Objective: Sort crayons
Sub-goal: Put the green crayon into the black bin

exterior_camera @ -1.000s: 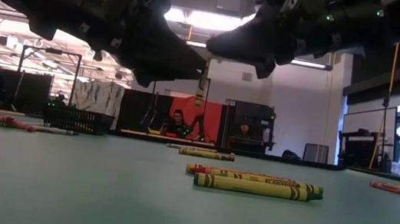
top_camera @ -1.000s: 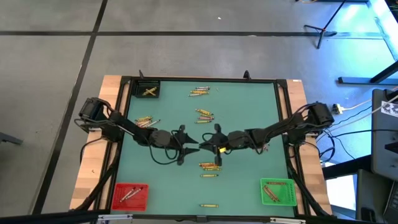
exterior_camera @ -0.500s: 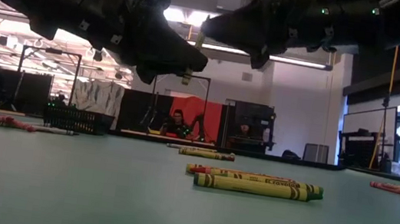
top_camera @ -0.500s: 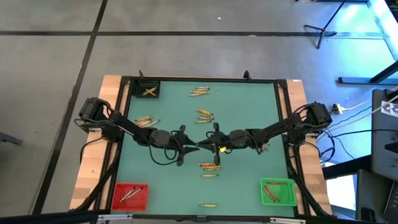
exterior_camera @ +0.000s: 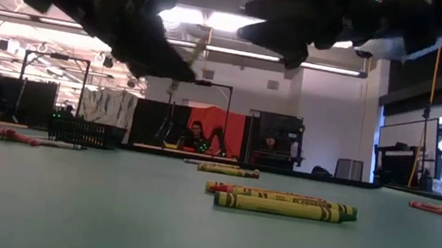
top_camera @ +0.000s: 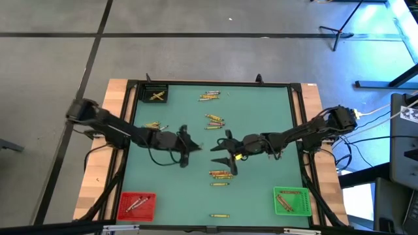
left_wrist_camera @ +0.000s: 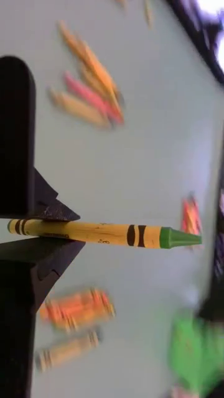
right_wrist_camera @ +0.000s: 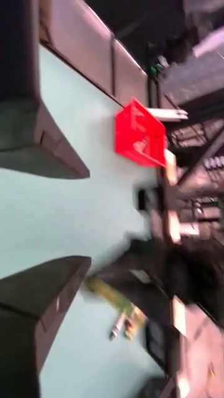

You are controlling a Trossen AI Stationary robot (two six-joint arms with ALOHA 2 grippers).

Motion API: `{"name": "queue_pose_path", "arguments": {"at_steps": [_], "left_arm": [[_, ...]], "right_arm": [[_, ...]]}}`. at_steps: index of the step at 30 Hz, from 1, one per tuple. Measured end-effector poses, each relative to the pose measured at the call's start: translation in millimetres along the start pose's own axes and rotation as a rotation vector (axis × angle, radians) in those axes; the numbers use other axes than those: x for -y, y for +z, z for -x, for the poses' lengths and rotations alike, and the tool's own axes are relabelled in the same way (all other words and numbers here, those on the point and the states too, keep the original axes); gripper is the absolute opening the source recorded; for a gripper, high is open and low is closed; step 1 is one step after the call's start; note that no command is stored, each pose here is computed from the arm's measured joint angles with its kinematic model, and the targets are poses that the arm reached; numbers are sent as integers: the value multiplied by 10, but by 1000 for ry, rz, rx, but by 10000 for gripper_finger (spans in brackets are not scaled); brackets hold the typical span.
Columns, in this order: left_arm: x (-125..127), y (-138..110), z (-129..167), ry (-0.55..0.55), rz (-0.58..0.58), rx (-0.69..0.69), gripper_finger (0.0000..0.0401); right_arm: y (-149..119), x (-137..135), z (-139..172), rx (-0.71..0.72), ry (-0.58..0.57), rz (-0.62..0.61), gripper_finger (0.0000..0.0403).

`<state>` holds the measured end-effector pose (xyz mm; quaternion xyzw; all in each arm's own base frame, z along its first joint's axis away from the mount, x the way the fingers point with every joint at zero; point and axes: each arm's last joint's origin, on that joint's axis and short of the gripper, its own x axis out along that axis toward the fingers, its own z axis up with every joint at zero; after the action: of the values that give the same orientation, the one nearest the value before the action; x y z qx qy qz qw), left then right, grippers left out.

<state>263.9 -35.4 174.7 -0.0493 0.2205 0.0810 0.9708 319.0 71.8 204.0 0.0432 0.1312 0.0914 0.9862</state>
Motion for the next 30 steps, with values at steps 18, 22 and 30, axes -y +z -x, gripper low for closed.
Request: {"name": "queue_pose_path", "arguments": {"at_steps": [18,22,30], "left_arm": [[-1343,-98,661,821,115,-399,16],[-1588,-117,732,913,155,-424,16],[-1902,-136,870,1027,173,-450,16]], "right_arm": [[-286,18,-171,-98,31,-17,253],[-292,-20,-171,-99,41,-11,253],[-293,-78,-169,-94,60,27,253]]}}
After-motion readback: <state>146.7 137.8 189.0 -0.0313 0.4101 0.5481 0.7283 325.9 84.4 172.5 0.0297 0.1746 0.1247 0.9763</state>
